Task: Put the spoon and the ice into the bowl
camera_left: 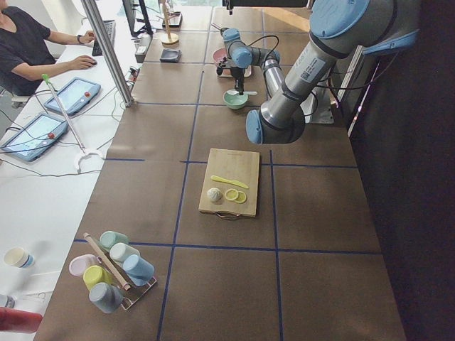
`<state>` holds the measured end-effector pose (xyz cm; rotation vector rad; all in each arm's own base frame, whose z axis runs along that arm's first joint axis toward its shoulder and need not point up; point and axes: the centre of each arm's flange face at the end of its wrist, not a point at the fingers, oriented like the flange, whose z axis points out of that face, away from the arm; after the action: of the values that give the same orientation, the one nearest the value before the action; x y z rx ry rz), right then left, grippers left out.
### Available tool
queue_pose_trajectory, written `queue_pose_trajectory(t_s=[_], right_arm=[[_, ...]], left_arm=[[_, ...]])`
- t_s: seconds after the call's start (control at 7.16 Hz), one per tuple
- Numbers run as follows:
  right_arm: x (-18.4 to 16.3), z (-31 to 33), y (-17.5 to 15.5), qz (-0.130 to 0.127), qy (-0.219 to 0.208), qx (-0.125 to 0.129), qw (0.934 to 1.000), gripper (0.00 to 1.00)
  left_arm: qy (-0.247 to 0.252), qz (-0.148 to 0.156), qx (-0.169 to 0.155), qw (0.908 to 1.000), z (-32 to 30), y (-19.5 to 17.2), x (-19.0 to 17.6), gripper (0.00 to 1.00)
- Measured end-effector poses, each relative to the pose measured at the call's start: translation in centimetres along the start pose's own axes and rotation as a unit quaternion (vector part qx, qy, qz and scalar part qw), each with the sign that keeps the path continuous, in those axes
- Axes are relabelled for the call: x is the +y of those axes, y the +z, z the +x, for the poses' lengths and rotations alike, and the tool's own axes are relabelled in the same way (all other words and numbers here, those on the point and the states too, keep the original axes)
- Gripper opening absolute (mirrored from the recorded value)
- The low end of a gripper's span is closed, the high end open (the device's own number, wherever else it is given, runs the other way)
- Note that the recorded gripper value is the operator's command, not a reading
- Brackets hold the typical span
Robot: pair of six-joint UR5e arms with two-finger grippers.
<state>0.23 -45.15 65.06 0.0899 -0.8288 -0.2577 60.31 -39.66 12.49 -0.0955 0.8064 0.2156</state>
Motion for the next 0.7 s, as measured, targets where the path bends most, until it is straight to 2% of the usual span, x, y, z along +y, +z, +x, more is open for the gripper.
queue_pose_trajectory(t_s=[0.14,0.28,0.42,0.7], right_arm=[[-0.01,-0.02,0.01,0.000,0.000,0.000,1.0000,1.00],[-0.05,-0.06,0.03,0.000,-0.001,0.000,1.0000,1.00],[-0.05,-0.07,0.05,-0.001,-0.001,0.000,1.0000,1.00],[-0.13,-0.23,0.11,-0.001,-0.002,-0.002,1.0000,1.00]], left_arm=[[-0.001,-0.002,-0.002,1.0000,0.04,0.38,-0.06,0.56],[-0.001,-0.003,-0.004,1.0000,0.03,0.62,-0.15,0.65],[0.000,-0.003,-0.004,1.0000,0.05,0.75,-0.19,0.70],[0.002,0.001,0.001,1.0000,0.10,0.51,-0.33,0.70]])
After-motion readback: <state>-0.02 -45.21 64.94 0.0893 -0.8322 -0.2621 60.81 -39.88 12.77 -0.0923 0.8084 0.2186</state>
